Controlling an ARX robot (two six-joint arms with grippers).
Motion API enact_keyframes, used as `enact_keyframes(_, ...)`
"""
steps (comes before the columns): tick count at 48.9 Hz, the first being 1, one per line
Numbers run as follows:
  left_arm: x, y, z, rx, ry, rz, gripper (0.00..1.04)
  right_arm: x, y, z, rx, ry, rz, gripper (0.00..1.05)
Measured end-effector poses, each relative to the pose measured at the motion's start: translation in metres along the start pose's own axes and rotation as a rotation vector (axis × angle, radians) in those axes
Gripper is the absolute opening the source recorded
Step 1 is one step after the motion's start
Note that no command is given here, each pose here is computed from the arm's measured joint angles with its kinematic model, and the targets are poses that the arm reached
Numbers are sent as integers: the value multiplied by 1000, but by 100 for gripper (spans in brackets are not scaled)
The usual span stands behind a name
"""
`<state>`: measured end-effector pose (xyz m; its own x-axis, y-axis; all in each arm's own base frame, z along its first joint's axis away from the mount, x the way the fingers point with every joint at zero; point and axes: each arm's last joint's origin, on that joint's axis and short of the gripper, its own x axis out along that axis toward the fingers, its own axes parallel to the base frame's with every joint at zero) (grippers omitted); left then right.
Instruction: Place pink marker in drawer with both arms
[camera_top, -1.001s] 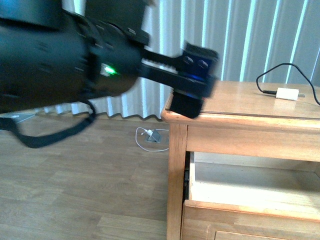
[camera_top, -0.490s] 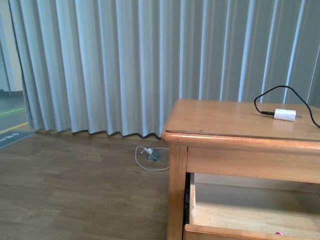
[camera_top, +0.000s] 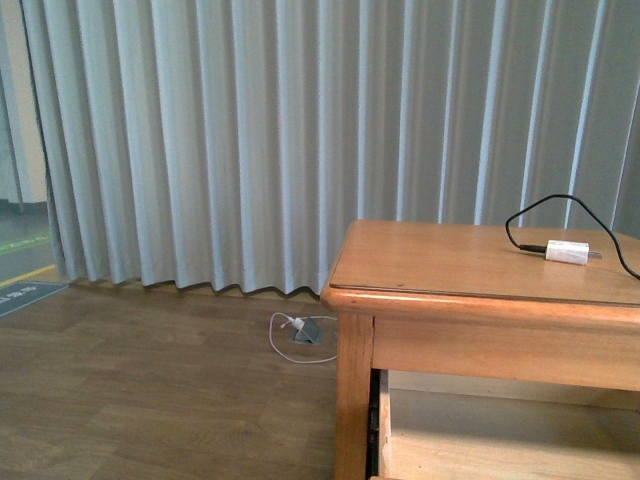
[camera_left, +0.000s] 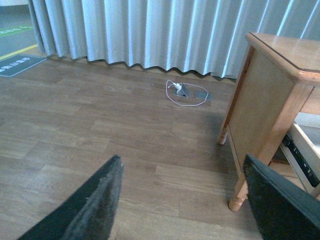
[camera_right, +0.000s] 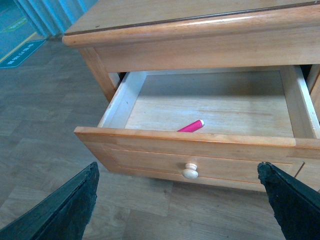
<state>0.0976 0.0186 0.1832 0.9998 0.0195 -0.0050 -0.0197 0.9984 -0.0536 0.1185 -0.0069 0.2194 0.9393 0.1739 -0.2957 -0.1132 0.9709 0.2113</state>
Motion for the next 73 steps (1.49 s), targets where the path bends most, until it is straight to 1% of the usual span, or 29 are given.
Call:
enact_keyframes(2, 0, -2, -1, 18, -4, -11, 67, 0, 0, 0, 0, 0, 0, 96)
enact_keyframes(4, 0, -3, -3, 26, -5, -10, 60, 0, 0, 0, 0, 0, 0, 96)
enact_keyframes(5, 0, -4, -3, 27, -5, -10, 58, 0, 0, 0, 0, 0, 0, 96)
enact_keyframes(10, 0, -6, -6, 35, -5, -9, 40, 0, 0, 0, 0, 0, 0, 96)
enact_keyframes(13, 0, -11, -8, 39, -5, 22, 29, 0, 0, 0, 0, 0, 0, 96)
enact_keyframes(16, -1, -16, -10, 43, -12, -3, 19, 0, 0, 0, 0, 0, 0, 96)
enact_keyframes(17, -1, -17, -14, 45, -12, -19, 13, 0, 0, 0, 0, 0, 0, 96)
enact_keyframes(19, -1, -18, -14, 44, -16, -19, 4, 0, 0, 0, 0, 0, 0, 96)
enact_keyframes(52, -1, -18, -13, 48, -21, -18, 4, 0, 0, 0, 0, 0, 0, 96)
enact_keyframes(53, -1, -18, -13, 48, -21, -18, 5, 0, 0, 0, 0, 0, 0, 96)
enact_keyframes(58, -1, -18, -13, 49, -21, -18, 30, 0, 0, 0, 0, 0, 0, 96)
enact_keyframes(59, -1, -18, -13, 48, -21, -18, 35, 0, 0, 1, -28, -28, -21, 96)
enact_keyframes(61, -1, -18, -13, 49, -21, -18, 42, 1, 0, 1, -89, -103, -91, 96)
enact_keyframes(62, -1, -18, -13, 49, -21, -18, 48, 1, 0, 2, -139, -132, -136, 96)
enact_keyframes(63, -1, -18, -13, 49, -21, -17, 53, 1, 0, 3, -179, -131, -160, 96)
enact_keyframes(64, -1, -18, -13, 49, -21, -17, 56, 1, -1, 3, -191, -122, -164, 96)
enact_keyframes(65, -1, -18, -13, 49, -21, -18, 62, 2, -2, 2, -201, -99, -164, 96)
enact_keyframes(72, -1, -18, -13, 49, -21, -18, 97, 33, -25, -17, -188, 217, -150, 96)
enact_keyframes(73, -1, -18, -13, 49, -21, -18, 100, 37, -27, -20, -190, 241, -150, 96)
